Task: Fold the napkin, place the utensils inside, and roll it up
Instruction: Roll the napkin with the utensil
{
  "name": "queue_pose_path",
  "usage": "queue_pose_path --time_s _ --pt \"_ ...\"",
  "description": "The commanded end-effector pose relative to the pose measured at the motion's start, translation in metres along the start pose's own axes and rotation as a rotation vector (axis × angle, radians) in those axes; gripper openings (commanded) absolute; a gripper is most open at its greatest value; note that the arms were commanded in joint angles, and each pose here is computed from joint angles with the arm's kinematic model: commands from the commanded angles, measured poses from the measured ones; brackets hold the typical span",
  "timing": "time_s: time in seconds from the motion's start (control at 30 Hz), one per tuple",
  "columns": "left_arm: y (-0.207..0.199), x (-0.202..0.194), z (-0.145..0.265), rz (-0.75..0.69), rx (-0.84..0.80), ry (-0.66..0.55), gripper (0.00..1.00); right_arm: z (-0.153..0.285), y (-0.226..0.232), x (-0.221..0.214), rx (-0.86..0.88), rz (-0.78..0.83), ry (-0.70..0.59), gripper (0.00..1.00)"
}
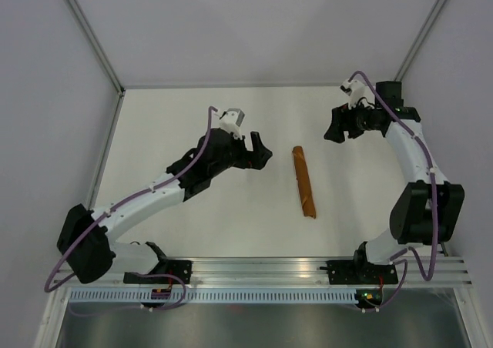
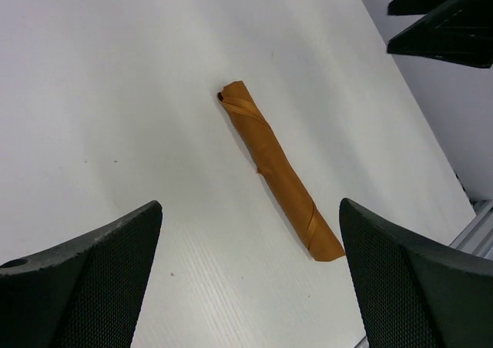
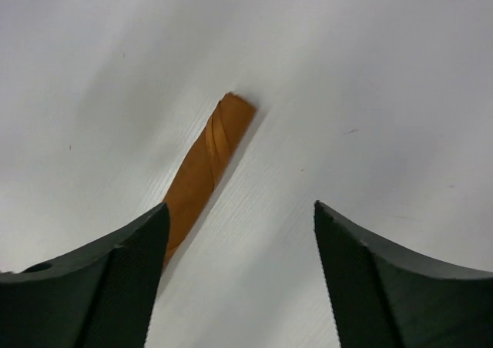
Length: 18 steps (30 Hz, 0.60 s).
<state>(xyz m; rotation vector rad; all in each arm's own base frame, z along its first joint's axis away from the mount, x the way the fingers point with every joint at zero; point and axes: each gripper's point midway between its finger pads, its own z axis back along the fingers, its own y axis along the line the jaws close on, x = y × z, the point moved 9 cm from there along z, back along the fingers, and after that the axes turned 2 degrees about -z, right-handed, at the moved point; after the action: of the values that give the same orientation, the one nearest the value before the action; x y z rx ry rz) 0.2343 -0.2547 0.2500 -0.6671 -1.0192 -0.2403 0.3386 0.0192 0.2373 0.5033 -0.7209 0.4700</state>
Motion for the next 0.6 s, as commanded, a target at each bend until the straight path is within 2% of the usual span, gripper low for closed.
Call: queue_pose_path --time_s 0.0,0.07,0.37,0.57 --pt "0.018 0.002 0.031 -0.068 0.091 0.010 1.00 0.034 0.002 0.020 -0.168 -0.038 -0.151 0.88" --pt "0.022 0.012 0.051 -0.067 0.101 -0.034 1.00 0.049 0.006 0.021 -0.202 -0.052 -0.180 0.98" --pt "0.041 0.018 0.113 -0.105 0.182 -0.106 1.00 0.092 0.015 0.010 -0.473 -0.092 -0.294 0.98" --pt "0.044 0.016 0.123 -0.120 0.187 -0.098 1.00 0.104 0.025 0.008 -0.504 -0.088 -0.354 0.98"
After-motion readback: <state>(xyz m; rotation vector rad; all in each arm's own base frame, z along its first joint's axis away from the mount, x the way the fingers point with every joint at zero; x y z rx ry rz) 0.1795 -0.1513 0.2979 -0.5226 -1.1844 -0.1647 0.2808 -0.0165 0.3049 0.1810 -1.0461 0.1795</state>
